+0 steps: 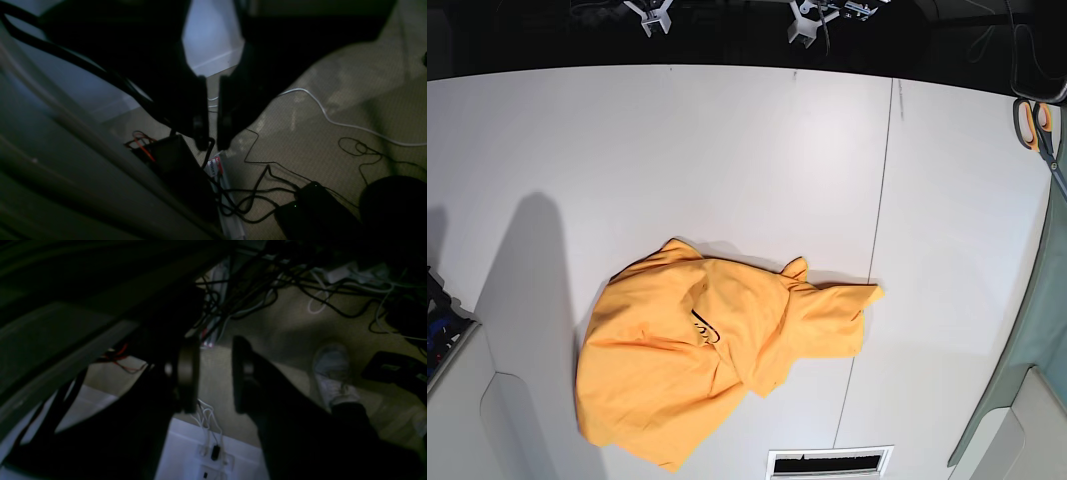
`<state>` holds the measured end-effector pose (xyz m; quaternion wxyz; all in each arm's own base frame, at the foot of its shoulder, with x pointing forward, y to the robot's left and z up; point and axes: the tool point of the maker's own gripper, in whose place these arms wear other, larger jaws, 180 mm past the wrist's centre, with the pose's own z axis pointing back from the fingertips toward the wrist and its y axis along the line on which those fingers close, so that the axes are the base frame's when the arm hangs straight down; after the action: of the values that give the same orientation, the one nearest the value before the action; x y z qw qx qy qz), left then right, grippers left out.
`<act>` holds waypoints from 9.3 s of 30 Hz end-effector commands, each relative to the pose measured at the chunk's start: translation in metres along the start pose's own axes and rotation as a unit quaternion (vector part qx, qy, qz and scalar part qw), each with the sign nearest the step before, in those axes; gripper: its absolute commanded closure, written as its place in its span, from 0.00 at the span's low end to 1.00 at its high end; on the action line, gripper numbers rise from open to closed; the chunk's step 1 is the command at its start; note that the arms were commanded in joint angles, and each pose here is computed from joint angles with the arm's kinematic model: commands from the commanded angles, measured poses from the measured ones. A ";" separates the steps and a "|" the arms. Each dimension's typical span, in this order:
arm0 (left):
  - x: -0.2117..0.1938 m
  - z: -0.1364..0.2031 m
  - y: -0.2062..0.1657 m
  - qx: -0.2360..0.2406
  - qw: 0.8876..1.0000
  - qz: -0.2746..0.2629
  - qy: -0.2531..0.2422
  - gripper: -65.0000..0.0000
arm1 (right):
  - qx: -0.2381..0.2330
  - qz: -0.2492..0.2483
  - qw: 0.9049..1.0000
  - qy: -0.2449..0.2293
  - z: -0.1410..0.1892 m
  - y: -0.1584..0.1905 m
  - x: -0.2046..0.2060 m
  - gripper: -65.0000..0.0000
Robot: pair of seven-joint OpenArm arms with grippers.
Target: Layout the t-shirt on the table in an organized manner, then fold the t-shirt properly
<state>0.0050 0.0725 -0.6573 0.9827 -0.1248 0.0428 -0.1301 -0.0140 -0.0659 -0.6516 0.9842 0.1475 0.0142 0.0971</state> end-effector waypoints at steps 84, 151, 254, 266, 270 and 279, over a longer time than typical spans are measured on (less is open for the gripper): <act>0.191 0.369 0.090 -0.009 0.870 -0.152 -0.469 0.59 | 0.003 0.090 0.904 -0.418 0.264 -0.022 0.264 0.73; 0.352 0.386 0.154 0.033 0.872 -0.105 -0.478 1.00 | 0.137 0.219 0.779 -0.571 0.448 0.107 0.404 1.00; 0.258 0.390 0.098 -0.044 0.896 -0.205 -0.391 0.63 | -0.123 -0.104 0.867 -0.472 0.367 -0.195 0.242 0.55; 0.225 0.398 0.128 -0.061 0.899 -0.121 -0.417 0.62 | -0.086 -0.174 0.877 -0.440 0.312 -0.214 0.231 0.52; 0.202 0.372 0.123 -0.084 0.908 -0.093 -0.400 0.54 | -0.073 -0.179 0.873 -0.448 0.313 -0.211 0.234 0.52; 0.217 0.348 0.117 -0.039 0.893 -0.076 -0.442 0.42 | -0.067 -0.181 0.883 -0.428 0.305 -0.208 0.229 0.52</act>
<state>0.2733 0.2022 -0.3770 0.8923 -0.2101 -0.3767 -0.1333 0.2569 -0.2960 -0.4340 0.9110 0.1081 -0.3647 -0.1595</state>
